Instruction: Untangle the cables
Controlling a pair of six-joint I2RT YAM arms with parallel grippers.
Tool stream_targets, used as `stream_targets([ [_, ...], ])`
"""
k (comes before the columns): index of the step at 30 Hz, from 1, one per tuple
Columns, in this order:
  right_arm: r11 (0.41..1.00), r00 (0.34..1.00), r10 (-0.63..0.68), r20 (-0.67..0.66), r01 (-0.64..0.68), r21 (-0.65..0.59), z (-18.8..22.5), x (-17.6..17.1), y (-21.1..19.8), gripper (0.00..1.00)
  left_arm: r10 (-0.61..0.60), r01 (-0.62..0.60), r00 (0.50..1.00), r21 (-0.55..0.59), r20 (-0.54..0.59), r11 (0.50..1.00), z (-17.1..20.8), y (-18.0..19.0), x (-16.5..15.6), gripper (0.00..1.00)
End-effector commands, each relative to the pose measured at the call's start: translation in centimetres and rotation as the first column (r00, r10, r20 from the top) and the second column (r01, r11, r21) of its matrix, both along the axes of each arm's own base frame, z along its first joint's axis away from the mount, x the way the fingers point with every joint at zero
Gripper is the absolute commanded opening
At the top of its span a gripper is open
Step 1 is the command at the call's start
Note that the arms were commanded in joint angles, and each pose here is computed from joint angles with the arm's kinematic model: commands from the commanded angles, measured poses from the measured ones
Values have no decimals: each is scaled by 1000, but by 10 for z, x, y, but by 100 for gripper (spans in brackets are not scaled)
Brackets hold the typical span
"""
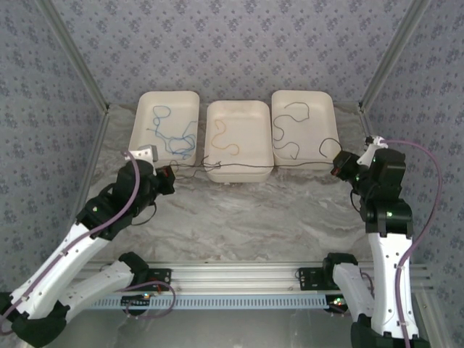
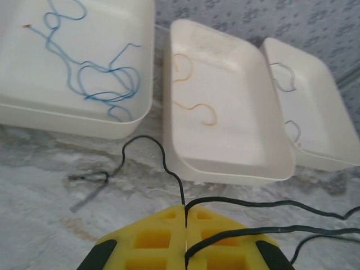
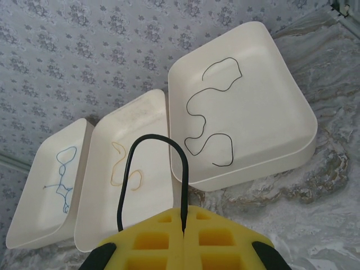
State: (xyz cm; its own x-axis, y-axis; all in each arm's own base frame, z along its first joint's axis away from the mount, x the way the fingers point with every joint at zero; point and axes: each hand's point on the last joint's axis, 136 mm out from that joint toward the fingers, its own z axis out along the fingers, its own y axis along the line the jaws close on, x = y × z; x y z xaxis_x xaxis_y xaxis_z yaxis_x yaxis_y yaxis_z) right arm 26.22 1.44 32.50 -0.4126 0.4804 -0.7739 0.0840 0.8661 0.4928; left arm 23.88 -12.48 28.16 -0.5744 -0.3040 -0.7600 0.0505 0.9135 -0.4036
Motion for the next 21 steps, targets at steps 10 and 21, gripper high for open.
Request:
stream_targets([
  [10,987,983,-143,113,150,-59,52,-4,-33,0,449,-416,891,272,-66,867,-28,117,-23,0],
  [21,998,991,-22,132,30,-60,74,7,-15,0,200,-176,946,113,-254,978,-70,53,15,0],
])
